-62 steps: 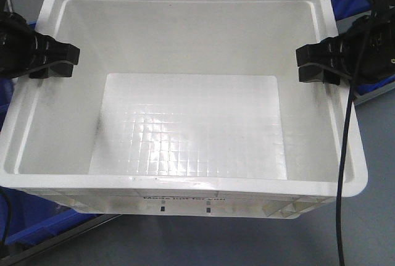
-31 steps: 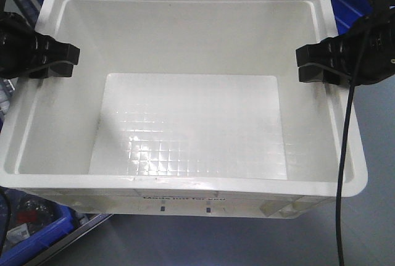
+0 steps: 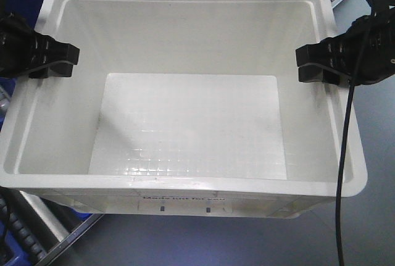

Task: Move bin from left to right shelf
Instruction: 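Hold the tote with both grippers while the base backs away, then hold the tote with both grippers while the base turns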

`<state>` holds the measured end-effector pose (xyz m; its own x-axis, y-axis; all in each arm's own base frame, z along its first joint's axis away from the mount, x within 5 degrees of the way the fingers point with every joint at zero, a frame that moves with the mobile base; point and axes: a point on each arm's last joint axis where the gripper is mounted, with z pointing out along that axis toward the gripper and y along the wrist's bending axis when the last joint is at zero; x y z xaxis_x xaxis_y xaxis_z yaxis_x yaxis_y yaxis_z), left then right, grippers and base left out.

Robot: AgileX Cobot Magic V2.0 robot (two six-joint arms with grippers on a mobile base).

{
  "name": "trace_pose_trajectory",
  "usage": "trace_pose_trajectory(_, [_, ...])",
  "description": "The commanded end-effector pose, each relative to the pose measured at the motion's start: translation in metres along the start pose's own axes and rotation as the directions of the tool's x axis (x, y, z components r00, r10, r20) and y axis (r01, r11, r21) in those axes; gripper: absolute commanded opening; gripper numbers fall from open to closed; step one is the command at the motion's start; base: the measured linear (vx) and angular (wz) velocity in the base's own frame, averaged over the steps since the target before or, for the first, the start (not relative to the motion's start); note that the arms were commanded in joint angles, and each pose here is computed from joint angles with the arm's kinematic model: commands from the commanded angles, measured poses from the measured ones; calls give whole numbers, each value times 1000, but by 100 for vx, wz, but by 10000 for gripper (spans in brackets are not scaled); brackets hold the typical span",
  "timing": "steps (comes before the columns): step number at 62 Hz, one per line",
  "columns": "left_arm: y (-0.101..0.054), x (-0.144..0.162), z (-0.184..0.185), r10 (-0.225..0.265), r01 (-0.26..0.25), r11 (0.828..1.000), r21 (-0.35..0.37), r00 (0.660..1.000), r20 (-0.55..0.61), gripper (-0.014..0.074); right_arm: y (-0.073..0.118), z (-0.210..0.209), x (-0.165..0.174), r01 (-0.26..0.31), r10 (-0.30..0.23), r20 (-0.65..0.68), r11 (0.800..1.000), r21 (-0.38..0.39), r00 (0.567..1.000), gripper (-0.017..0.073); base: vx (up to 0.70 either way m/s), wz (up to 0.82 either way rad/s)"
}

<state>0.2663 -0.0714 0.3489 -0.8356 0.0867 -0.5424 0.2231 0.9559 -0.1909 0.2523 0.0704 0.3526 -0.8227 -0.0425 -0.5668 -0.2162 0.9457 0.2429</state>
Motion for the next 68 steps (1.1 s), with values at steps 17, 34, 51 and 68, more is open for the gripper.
trace_pose_trajectory(17, [-4, -11, -24, 40, -41, 999, 4, 989, 145, -8, 6, -26, -13, 80, -79, 167, 997, 2, 983, -4, 11, -54])
trace_pose_trajectory(34, [-4, -11, -24, 40, -41, 999, 4, 989, 145, -8, 6, -26, -13, 80, -79, 167, 997, 2, 983, -4, 14, -63])
trace_pose_trajectory(51, [-4, -11, -24, 40, -41, 999, 4, 989, 145, -8, 6, -26, -13, 80, -79, 167, 997, 2, 983, -4, 16, -60])
trace_pose_trajectory(68, [-4, -11, -24, 40, -41, 999, 4, 989, 145, -8, 6, -26, -13, 80, -79, 164, 997, 1, 983, -4, 17, -49])
